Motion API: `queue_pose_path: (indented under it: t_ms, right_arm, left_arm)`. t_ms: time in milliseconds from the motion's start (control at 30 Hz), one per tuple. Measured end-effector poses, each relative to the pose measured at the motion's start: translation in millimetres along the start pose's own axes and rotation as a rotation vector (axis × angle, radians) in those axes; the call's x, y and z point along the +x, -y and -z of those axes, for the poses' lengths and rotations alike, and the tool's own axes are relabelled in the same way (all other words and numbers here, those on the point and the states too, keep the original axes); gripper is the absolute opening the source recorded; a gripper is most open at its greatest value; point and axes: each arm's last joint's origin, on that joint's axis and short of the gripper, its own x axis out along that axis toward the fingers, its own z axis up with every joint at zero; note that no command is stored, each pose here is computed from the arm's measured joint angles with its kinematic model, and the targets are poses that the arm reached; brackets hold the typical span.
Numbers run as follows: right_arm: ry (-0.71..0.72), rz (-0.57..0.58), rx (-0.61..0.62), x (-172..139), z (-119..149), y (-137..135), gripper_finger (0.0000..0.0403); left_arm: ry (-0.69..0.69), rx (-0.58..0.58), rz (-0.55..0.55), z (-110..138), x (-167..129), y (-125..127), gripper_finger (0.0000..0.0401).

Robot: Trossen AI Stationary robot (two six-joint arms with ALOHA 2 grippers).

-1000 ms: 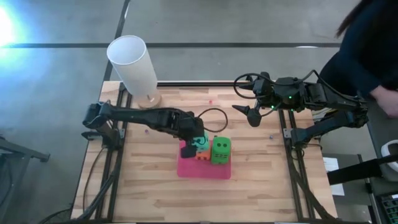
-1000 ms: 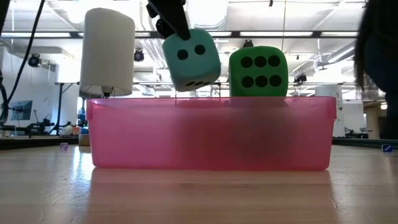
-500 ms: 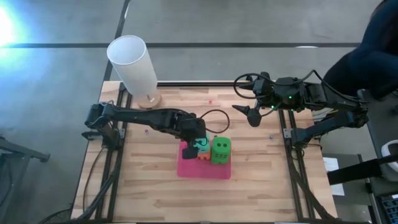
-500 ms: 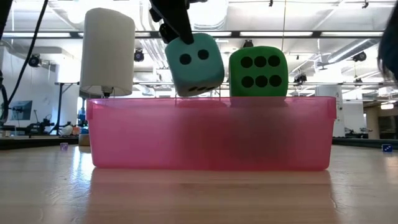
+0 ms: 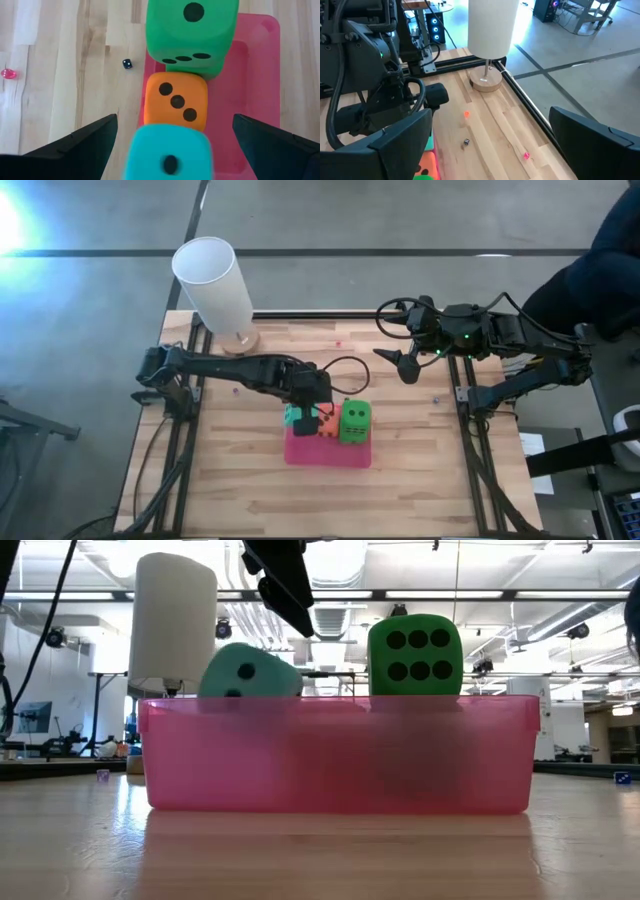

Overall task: Pick & Place Dice
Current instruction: Put the large blue dice into the pink bin

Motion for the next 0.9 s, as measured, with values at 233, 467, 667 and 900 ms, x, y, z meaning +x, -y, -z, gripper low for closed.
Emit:
queue_pose_path:
  t_ms: [233,467,667,900]
  right_arm:
    - [0.0,0.0,0.001,0,0,0,0.04]
    - [0.0,0.0,0.001,0,0,0,0.04]
    - [0.0,0.0,0.0,0,0,0,0.04]
    - [0.0,0.0,0.0,0,0,0,0.04]
  left_arm:
    - [-0.019,0.0,-0.002,2,0,0,0.0399]
    - [-0.145,-0.007,-0.048,13,-7,-5,0.0398]
    - [-0.279,-0.049,-0.08,27,-9,-7,0.0399]
    - [-0.362,-0.069,-0.121,35,-12,-8,0.0398]
